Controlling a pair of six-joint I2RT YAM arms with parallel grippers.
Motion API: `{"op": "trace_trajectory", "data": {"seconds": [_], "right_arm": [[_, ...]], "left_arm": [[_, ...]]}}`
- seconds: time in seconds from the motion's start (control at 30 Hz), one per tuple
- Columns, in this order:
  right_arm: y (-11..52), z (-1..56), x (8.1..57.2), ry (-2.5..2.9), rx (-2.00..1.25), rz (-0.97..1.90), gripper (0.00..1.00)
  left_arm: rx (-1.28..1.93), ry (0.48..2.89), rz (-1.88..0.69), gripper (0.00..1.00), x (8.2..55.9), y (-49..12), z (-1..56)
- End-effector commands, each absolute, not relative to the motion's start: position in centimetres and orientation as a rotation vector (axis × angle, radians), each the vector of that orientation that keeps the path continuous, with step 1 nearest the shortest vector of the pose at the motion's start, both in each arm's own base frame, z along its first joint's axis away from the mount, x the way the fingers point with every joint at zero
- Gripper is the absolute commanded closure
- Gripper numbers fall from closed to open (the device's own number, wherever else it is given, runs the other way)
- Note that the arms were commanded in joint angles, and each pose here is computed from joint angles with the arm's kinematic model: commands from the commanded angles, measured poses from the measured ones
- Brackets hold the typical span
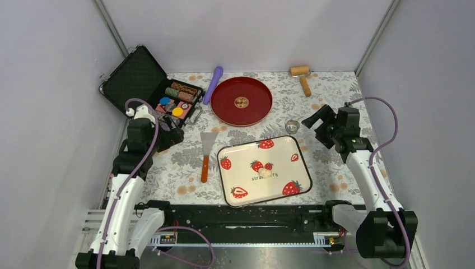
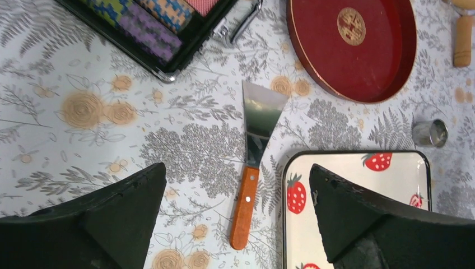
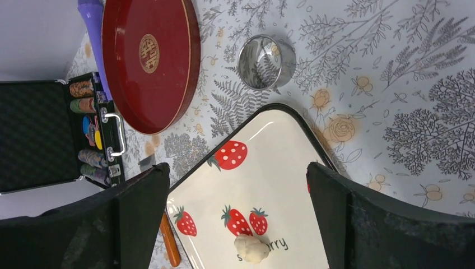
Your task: Roll out the dumpling wrappers from the dough
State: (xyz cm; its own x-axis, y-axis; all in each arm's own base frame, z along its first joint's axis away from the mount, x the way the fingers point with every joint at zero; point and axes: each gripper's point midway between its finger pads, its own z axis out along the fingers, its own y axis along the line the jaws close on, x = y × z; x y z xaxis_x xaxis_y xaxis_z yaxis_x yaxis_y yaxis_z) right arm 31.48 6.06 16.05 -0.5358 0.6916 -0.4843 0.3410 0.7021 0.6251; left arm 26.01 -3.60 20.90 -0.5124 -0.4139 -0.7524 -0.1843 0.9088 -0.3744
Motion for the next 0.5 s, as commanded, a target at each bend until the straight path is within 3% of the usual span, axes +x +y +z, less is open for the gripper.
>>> {"op": "trace_trajectory", "data": {"seconds": [0.0,0.47], "right_arm": [[6.6,15.2,30.6,2.202,0.869,0.699,0.0],[4.5,13.7,29.9,2.395,0.677,0.452,0.0]], "left_arm": [[-0.429,2.135,-0.43,0.01,25.8,-5.3,20.1],[-0.204,2.268,-0.553,0.01,24.4,-7.9,17.9]]}}
